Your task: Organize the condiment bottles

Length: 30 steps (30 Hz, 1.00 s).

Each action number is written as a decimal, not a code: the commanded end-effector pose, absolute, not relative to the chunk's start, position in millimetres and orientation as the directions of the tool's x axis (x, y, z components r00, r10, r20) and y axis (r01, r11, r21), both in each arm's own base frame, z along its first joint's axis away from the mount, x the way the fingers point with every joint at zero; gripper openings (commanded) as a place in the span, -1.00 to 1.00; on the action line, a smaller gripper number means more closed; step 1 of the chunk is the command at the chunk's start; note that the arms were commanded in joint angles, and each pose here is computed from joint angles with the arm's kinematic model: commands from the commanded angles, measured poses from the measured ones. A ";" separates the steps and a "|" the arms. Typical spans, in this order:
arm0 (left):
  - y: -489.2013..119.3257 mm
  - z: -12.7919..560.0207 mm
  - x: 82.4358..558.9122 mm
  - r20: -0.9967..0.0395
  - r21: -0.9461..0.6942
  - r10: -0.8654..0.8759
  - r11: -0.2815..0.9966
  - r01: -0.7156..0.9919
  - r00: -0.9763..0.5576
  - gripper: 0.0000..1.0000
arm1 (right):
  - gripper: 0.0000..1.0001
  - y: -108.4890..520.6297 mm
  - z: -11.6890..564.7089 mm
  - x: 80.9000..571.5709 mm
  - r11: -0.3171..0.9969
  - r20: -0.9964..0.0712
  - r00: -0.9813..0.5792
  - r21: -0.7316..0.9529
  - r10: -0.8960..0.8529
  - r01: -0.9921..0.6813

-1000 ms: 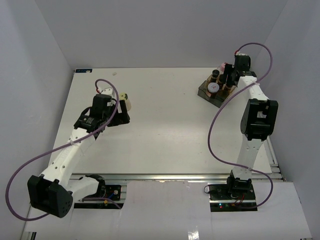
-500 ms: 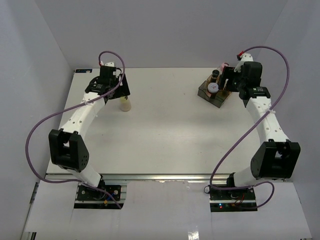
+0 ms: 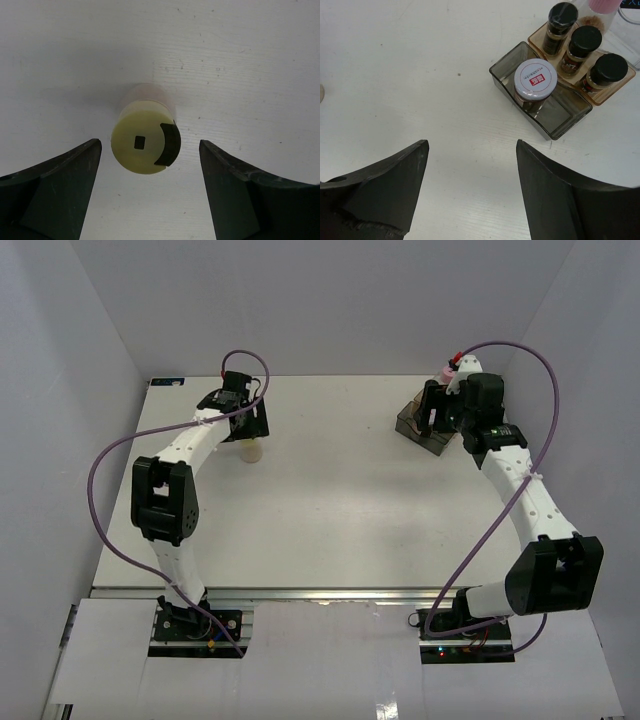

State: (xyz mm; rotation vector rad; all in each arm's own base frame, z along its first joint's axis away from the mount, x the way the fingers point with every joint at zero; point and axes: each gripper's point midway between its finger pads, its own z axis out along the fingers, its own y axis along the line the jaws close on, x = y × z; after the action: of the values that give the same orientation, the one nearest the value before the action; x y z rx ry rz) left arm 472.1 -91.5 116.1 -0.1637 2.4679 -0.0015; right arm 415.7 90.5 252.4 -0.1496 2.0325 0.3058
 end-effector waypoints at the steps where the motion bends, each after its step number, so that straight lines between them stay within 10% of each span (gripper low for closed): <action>1: -89.6 123.0 484.5 -0.645 -0.023 -0.113 0.991 -0.129 -0.756 0.77 | 0.55 88.1 276.9 417.5 0.963 -0.926 -0.376 0.116 0.017 -0.244; 10: -89.7 109.1 485.0 -0.631 -0.010 -0.102 0.992 -0.123 -0.769 0.35 | 0.54 90.1 289.1 416.7 0.960 -0.929 -0.369 0.122 0.021 -0.251; 14: -97.0 101.5 479.0 -0.615 0.010 -0.059 0.997 -0.083 -0.786 -0.43 | 0.54 90.8 295.9 410.5 0.958 -0.932 -0.361 0.125 0.025 -0.257; 18: -116.8 101.3 469.5 -0.605 0.019 -0.027 0.999 -0.048 -0.796 -0.81 | 0.53 91.8 296.4 403.5 0.955 -0.930 -0.366 0.132 0.027 -0.265; 30: -302.5 105.2 384.4 -0.612 -0.024 0.195 0.964 0.264 -0.766 -0.94 | 0.54 92.7 289.3 373.7 0.955 -0.923 -0.382 0.144 0.035 -0.260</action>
State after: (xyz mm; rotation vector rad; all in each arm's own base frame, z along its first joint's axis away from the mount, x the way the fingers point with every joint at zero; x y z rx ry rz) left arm 418.2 -239.7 86.9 0.2385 2.5062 -0.0447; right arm 387.4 93.5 284.2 -0.1727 1.9559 0.3113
